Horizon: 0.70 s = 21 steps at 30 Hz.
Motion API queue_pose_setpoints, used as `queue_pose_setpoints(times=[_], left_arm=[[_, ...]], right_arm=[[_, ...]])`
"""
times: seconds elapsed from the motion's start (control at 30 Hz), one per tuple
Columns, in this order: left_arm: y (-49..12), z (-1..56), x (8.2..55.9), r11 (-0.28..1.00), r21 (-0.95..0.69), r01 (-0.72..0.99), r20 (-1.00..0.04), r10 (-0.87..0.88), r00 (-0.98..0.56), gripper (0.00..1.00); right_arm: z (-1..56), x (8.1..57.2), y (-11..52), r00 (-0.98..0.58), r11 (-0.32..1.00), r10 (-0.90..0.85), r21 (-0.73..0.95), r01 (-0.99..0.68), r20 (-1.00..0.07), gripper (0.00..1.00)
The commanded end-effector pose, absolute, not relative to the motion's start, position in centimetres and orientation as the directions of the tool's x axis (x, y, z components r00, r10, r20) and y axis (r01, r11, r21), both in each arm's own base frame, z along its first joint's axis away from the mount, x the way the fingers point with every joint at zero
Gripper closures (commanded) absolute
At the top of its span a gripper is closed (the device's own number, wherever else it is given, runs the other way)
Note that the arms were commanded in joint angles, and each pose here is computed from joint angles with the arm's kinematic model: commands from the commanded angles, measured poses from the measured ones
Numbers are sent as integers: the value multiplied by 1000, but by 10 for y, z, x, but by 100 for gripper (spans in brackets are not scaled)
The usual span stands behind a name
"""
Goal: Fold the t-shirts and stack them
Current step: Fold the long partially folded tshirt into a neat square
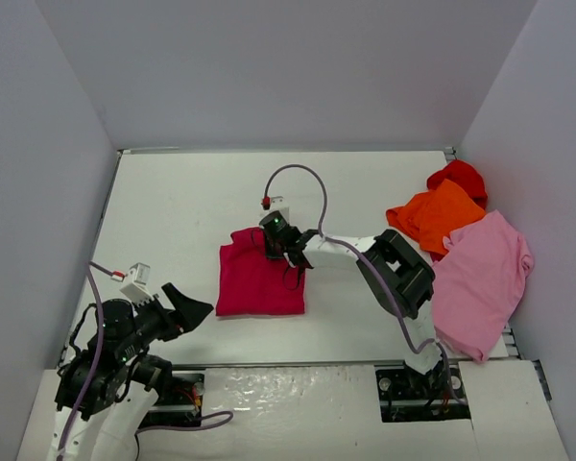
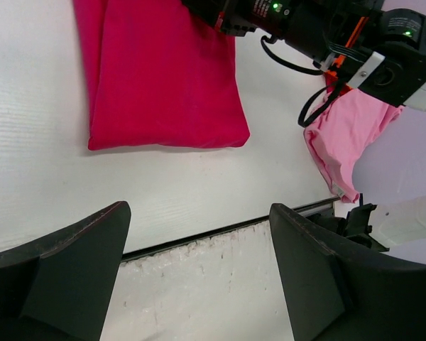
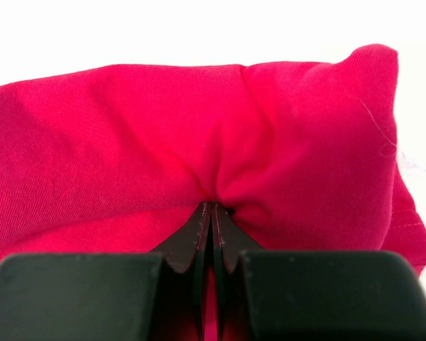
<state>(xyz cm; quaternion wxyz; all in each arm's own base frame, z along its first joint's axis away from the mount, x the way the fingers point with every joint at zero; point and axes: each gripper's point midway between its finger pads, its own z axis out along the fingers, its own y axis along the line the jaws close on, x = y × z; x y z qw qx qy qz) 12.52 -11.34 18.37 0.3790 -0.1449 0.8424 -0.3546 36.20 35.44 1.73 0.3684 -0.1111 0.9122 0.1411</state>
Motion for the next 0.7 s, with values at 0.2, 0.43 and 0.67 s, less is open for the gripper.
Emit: queue_pose_setpoints(times=[0.2, 0.43, 0.67], left_arm=[[-114, 206, 156, 743, -667, 56, -598, -489, -635, 3], [-131, 215, 167, 713, -691, 121, -588, -456, -668, 3], [-134, 230, 176, 692, -706, 150, -607, -482, -633, 3]], right_arm=[[108, 340, 340, -568, 954, -120, 63, -293, -814, 48], [152, 323, 346, -577, 914, -32, 210, -348, -816, 40], [153, 295, 317, -613, 913, 82, 306, -270, -786, 38]])
